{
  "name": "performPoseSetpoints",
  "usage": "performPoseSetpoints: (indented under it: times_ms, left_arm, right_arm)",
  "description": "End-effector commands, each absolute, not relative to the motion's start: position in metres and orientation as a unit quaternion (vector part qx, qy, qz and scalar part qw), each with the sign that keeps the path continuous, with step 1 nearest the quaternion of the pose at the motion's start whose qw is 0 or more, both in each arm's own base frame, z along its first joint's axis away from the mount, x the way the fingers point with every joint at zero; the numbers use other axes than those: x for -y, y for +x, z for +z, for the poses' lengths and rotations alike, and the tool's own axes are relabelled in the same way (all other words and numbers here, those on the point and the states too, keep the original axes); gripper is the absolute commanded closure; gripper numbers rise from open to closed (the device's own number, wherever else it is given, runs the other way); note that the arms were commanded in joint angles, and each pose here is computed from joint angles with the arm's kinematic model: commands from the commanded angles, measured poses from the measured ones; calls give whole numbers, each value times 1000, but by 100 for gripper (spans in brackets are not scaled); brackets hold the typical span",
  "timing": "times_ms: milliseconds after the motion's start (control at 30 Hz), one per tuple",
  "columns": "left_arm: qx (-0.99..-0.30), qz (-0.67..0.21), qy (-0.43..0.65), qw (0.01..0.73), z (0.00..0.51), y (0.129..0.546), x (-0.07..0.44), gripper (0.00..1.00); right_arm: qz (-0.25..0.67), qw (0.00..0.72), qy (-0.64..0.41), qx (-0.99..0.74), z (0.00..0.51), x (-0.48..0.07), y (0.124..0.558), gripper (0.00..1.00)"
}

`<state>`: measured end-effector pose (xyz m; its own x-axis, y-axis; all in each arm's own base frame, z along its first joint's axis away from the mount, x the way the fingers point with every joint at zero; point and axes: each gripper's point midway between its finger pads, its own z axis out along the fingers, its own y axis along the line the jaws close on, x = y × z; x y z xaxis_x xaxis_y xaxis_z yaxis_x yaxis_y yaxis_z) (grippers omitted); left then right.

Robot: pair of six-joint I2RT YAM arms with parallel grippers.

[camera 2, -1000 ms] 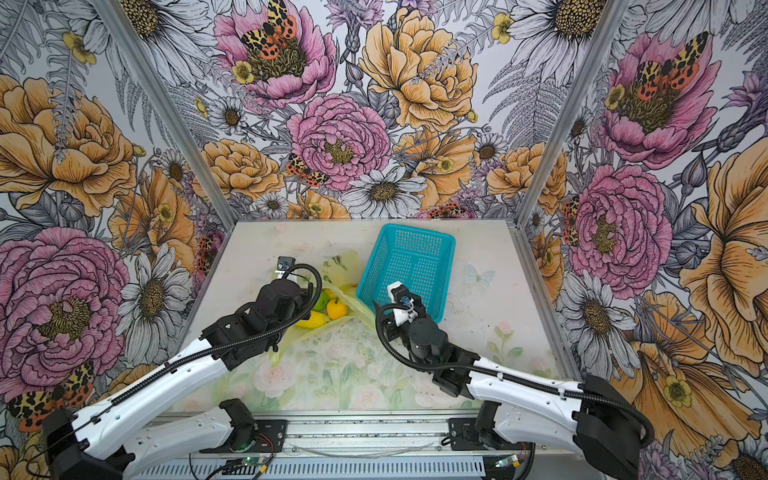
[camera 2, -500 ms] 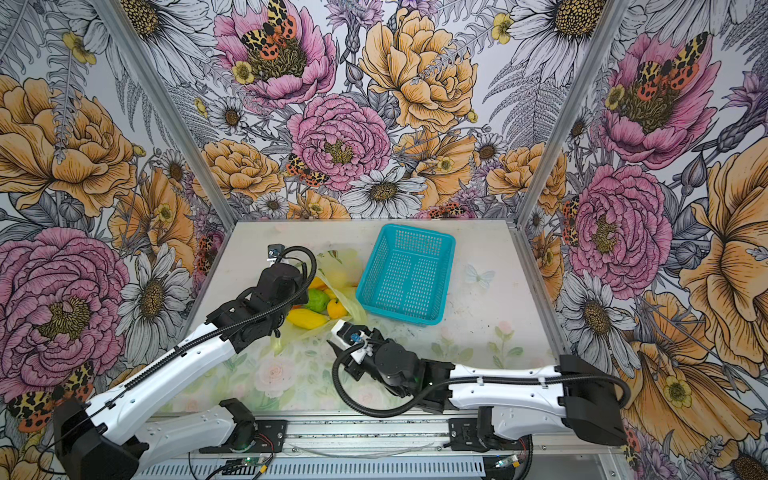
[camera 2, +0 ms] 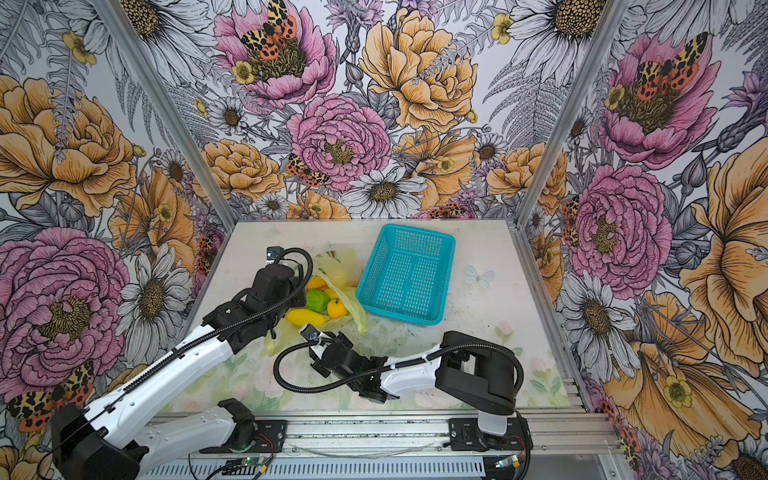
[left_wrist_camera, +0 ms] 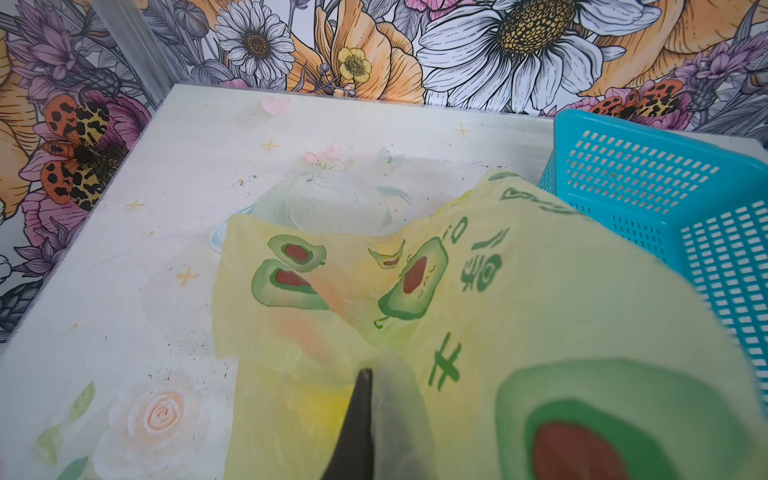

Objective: Untie the knot of the plastic bag and take out the fruit
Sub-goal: 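Reach the right gripper down into the bag and grasp the yellow cucumber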

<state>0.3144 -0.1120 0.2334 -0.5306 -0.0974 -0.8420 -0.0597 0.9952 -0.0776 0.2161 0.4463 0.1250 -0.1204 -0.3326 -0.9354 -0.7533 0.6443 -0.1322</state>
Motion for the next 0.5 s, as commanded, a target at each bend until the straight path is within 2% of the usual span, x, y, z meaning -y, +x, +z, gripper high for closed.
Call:
performPoseSetpoints:
  times_ms: [0,133,367,467]
  left_arm:
    - [-863,-44,-42,501,258,316,113,100]
    - [-857,-52,-40,512,288,318,112,100]
    - [-861,-41,-39,506,285,322,107,100]
    - [-848,-36,-62,524,295,313,91,100]
  right_arm:
    - [204,559,-337,-730,131,-448,234,67]
    - [201,545,-331,-744,121,-442,251,67]
    - [195,518,-369,-746,122,-455,270,67]
    - [189,503,-385,-750,117,-462,281,67]
